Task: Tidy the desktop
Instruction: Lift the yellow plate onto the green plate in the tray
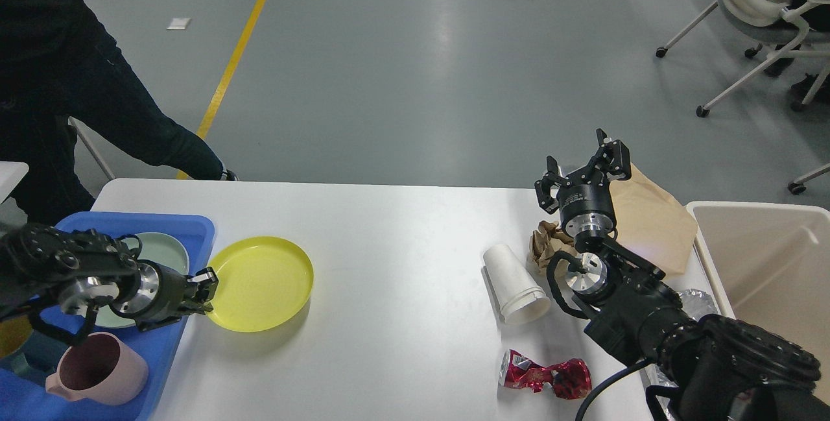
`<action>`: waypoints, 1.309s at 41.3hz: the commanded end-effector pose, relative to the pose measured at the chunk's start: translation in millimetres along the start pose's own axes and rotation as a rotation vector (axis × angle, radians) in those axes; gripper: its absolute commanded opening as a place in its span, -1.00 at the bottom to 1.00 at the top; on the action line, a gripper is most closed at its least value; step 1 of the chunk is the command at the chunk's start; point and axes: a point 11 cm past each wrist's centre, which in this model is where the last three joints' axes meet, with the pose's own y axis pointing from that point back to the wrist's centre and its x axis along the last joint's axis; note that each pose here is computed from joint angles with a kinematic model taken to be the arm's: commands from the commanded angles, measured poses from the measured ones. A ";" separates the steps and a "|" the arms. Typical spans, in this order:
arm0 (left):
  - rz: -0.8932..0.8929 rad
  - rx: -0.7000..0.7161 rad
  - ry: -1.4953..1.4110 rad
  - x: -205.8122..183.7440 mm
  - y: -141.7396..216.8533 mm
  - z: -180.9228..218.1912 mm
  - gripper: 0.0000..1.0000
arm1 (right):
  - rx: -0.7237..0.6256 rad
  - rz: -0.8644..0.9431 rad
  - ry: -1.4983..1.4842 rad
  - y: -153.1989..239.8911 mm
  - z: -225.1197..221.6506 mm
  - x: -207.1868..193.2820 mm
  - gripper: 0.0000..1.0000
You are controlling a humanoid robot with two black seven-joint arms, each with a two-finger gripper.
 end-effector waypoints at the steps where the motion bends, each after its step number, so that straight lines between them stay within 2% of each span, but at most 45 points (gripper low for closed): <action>1: -0.010 -0.044 0.047 12.8 32.5 -1.1 -1.00 | -0.001 0.002 0.000 0.5 0.4 0.9 1.00; 7: -0.010 -0.062 0.056 34.3 63.3 2.5 -1.00 | 0.000 0.002 0.001 0.4 -0.3 1.4 1.00; 11: -0.040 -0.002 0.049 50.8 93.5 -16.1 -1.00 | 0.000 0.000 0.000 0.1 0.0 0.2 1.00; 18: 0.008 -0.005 0.025 84.1 150.9 -14.9 -1.00 | 0.000 0.000 0.000 0.1 0.0 0.2 1.00; 26: 0.059 0.036 0.019 98.5 171.3 -23.5 -1.00 | 0.001 0.001 0.001 -0.1 -0.7 0.8 1.00; 33: 0.152 0.109 0.016 113.1 170.7 -47.9 -1.00 | 0.001 0.001 0.001 -0.1 -0.7 0.8 1.00; 39: 0.228 0.158 0.053 108.8 140.6 -83.4 -1.00 | 0.000 0.000 0.000 0.1 0.0 0.2 1.00; 45: 0.274 0.161 0.055 106.8 127.3 -89.8 -1.00 | 0.000 0.000 0.000 0.1 0.0 0.2 1.00; 54: 0.343 0.172 0.092 90.0 84.6 -109.9 -1.00 | -0.002 0.000 -0.003 0.4 1.2 -0.8 1.00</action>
